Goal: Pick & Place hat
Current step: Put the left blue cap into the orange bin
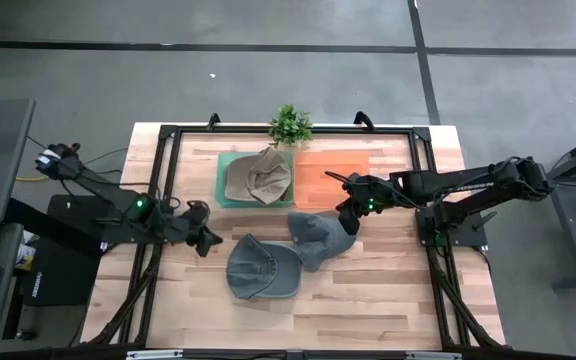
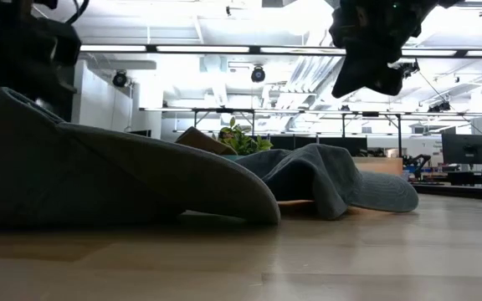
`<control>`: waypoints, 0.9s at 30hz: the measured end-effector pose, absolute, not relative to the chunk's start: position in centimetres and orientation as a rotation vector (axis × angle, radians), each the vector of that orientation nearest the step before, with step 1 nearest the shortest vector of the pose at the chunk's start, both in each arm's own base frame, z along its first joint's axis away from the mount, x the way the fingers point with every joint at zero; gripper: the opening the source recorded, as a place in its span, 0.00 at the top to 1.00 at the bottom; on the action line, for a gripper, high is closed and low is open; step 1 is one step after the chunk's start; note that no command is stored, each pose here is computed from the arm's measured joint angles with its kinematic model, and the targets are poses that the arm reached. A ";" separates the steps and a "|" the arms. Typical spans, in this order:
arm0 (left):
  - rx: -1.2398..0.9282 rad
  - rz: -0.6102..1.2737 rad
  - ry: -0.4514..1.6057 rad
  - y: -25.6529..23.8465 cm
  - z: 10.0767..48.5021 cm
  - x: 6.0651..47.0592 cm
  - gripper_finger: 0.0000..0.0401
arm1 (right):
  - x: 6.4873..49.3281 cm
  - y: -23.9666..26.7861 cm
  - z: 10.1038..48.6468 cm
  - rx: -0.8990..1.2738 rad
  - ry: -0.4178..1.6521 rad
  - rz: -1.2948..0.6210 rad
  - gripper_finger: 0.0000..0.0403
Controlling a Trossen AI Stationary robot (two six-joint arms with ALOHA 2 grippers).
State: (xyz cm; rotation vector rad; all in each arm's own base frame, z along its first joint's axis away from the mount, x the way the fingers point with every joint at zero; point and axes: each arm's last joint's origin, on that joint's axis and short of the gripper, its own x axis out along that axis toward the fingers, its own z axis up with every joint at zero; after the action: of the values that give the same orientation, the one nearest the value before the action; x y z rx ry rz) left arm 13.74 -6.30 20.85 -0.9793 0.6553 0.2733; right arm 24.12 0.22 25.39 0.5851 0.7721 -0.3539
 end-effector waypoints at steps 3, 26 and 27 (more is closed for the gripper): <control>-0.973 0.296 0.701 -7.4 19.9 14.4 1.00 | 24.1 0.4 25.4 0.562 0.778 -0.329 0.97; -1.360 0.367 0.850 -11.2 16.7 17.0 0.90 | 24.2 2.4 25.5 0.506 0.790 -0.212 0.87; -1.374 0.376 0.849 -11.2 16.7 17.0 0.87 | 24.2 2.4 25.6 0.506 0.789 -0.211 0.85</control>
State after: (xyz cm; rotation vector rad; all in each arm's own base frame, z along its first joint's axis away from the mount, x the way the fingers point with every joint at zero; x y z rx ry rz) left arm 16.97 -11.22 16.69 -1.3735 0.8492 0.3759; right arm 24.18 2.41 25.55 0.5060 0.7886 -0.2112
